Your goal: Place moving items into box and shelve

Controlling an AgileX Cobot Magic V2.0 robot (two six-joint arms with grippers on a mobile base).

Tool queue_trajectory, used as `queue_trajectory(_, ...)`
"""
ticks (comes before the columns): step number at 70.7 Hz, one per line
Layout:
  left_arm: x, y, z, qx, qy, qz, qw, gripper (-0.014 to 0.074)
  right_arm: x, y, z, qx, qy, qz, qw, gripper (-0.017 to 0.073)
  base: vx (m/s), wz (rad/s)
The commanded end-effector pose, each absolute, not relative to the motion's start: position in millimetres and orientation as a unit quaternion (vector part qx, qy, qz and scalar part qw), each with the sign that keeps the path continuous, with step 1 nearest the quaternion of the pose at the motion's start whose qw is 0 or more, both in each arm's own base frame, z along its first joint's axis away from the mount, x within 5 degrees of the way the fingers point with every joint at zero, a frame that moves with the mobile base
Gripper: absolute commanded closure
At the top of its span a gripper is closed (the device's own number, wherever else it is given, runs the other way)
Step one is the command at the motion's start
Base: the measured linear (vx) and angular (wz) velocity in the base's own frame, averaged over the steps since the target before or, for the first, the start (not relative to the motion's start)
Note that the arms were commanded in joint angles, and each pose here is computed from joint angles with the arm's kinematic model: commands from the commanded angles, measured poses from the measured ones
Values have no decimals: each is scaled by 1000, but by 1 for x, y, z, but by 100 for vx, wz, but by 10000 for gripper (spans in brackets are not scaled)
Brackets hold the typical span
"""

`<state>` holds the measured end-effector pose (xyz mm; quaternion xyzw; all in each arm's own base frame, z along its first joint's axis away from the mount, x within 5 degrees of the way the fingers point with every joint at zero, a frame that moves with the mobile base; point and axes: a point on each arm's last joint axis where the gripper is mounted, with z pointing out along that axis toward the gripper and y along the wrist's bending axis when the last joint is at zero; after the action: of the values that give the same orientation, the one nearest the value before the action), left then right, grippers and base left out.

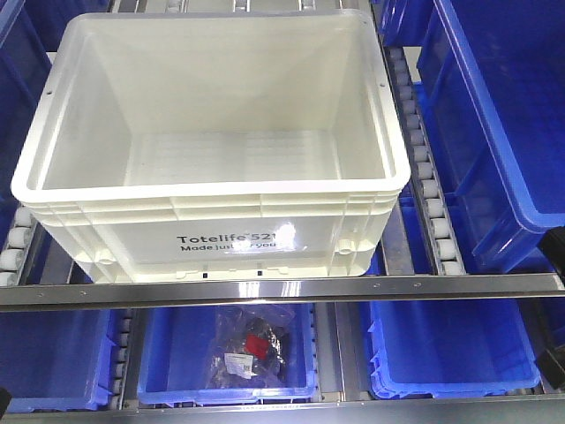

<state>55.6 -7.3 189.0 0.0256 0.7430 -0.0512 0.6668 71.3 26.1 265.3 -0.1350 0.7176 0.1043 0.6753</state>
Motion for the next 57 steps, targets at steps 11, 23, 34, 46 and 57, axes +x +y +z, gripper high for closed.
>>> queue_trajectory(11,56,-7,190,18,718,-55,693,621,73,24,281,-121,688,96,710,575,0,0)
queue_trajectory(23,56,-7,190,18,718,-55,693,621,73,24,281,-121,688,96,710,575,0,0)
queue_trajectory(34,56,-7,190,18,719,-55,693,619,73,23,281,-129,686,85,711,575,0,0)
queue_trajectory(46,56,-7,190,18,719,-55,693,619,73,21,262,-132,709,70,689,575,0,0)
queue_trajectory(57,56,-7,190,18,719,-55,693,619,64,19,212,-97,706,102,694,575,0,0)
